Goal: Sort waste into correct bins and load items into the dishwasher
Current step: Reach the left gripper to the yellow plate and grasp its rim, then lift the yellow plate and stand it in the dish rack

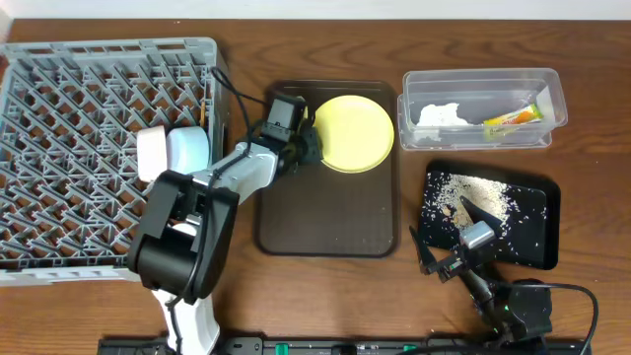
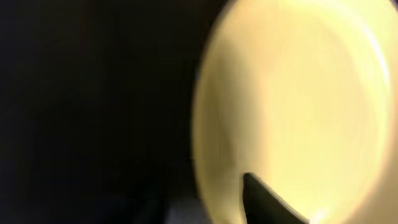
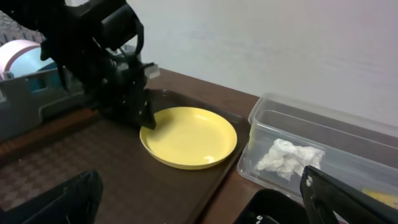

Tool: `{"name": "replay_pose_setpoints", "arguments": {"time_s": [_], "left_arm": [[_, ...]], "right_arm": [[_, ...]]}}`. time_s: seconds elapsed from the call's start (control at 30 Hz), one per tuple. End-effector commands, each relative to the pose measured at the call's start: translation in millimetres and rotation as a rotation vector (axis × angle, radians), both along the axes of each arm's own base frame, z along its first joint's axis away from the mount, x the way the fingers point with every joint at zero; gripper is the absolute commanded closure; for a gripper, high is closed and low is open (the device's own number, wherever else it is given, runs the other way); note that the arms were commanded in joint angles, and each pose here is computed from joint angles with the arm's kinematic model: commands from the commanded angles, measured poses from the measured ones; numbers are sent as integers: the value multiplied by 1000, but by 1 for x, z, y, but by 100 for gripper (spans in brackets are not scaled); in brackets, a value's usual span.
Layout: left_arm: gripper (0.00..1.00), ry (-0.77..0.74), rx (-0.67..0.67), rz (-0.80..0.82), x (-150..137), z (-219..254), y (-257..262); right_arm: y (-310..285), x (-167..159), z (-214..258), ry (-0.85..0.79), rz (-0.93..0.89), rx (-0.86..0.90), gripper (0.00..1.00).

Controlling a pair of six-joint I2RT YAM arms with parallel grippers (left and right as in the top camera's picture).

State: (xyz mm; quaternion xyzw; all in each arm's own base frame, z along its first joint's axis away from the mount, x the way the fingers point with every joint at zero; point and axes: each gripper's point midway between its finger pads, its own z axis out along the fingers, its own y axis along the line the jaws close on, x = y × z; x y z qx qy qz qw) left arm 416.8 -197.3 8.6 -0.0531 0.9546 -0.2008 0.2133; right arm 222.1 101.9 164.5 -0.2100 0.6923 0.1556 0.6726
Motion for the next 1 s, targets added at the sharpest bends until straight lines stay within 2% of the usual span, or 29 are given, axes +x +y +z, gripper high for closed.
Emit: {"name": "replay_pose_setpoints", "arguments": {"time_s": [0.0, 0.03, 0.07, 0.2, 0.37, 0.53, 0.67, 0.83, 0.97], "left_arm": [[81, 89, 11, -38, -19, -25, -2], [91, 94, 13, -35, -20, -24, -1], [94, 97, 14, -31, -20, -22, 1], [94, 84, 51, -6, -20, -2, 11], [94, -15, 193, 16, -21, 69, 40], [94, -116, 504, 131, -55, 162, 115], [94, -288, 796, 306, -89, 243, 187], [94, -473, 1080, 509, -123, 332, 249], [94, -389, 1270, 384, -130, 341, 273]], "right_arm": [[0, 0, -1, -7, -1, -7, 1], [0, 0, -1, -6, -1, -7, 1], [0, 0, 0, -7, -1, -7, 1], [0, 0, -1, -7, -1, -7, 1], [0, 0, -1, -7, -1, -7, 1], [0, 0, 0, -7, -1, -7, 1], [0, 0, 0, -7, -1, -7, 1], [0, 0, 0, -7, -1, -7, 1], [0, 0, 0, -7, -1, -7, 1]]}}
